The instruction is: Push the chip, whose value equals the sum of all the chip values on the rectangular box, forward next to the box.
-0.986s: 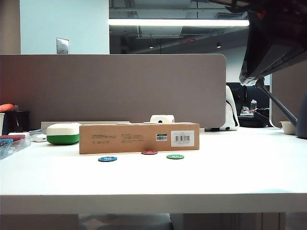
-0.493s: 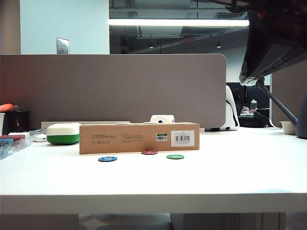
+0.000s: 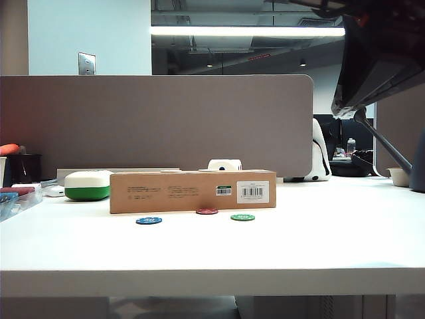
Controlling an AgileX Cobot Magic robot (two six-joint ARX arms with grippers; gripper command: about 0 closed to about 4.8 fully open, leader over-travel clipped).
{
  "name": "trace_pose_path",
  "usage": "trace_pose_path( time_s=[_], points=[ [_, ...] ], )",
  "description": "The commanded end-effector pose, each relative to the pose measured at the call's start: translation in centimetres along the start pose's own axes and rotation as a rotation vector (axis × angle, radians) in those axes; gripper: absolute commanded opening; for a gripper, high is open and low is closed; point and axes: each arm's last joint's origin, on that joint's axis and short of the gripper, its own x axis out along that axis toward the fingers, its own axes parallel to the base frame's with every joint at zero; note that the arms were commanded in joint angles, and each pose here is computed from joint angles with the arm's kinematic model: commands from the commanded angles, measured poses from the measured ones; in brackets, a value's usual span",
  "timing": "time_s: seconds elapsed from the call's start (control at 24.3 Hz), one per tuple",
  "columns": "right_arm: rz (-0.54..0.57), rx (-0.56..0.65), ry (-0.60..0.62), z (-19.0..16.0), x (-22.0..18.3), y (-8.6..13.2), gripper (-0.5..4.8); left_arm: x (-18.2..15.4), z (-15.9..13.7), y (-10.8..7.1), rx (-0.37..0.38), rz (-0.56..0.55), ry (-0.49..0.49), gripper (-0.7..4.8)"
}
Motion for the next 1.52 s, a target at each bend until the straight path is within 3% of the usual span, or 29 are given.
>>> trace_pose_path(
  time_s=[0.04,1.11,1.31,1.52],
  points=[
    [0.006,0.009,-0.012,0.2,-0.1,0.1,-0.05,0.0,0.3,0.0,0.004,-0.002,-0.015,-0.05],
    [-0.006,-0.004,0.005,0.0,-0.2,-0.2,-0.05,0.0,0.3,0.0,0.004,-0.002,-0.015,-0.05],
    [-0.050,0.032,-0.046,0.7,-1.0,-1.5,-0.05,0.0,0.3,0.0,0.004,-0.002,-0.015,-0.05],
    [-0.134,0.177,-0.147,2.1,-2.1,-4.6,-0.05,0.0,0.3,0.0,0.004,-0.002,-0.015,-0.05]
  ],
)
